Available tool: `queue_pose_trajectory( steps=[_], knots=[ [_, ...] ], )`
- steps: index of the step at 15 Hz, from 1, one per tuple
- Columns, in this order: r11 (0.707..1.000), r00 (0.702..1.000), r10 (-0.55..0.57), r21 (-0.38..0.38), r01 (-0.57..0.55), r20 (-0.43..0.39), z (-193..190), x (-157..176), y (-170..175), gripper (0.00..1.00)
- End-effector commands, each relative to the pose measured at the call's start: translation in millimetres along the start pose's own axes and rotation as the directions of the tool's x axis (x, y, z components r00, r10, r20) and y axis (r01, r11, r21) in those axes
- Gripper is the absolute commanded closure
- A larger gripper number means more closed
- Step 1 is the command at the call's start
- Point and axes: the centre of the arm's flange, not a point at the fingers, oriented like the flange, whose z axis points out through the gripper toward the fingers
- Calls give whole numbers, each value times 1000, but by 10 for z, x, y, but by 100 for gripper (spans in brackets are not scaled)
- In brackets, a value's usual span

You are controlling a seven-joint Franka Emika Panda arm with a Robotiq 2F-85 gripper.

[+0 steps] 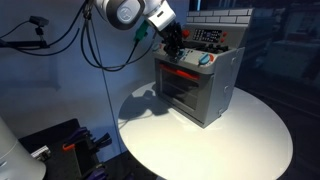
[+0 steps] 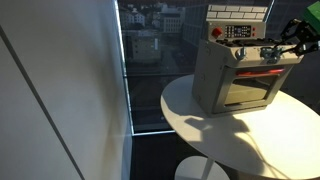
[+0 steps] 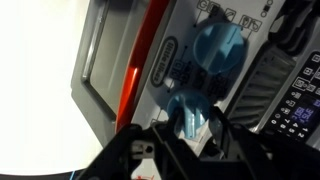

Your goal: Turn the first and third knob from the left in a clockwise direction

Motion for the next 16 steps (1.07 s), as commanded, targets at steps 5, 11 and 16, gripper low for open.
queue_pose_trajectory(
  steps=[5, 11, 16],
  knots=[
    [975, 976, 220, 18, -220, 0, -131, 50, -90, 90],
    [933, 933, 359, 29, -360, 14, -151, 86, -84, 91],
    [906, 907, 421, 32, -421, 20, -154, 97, -77, 89]
  ],
)
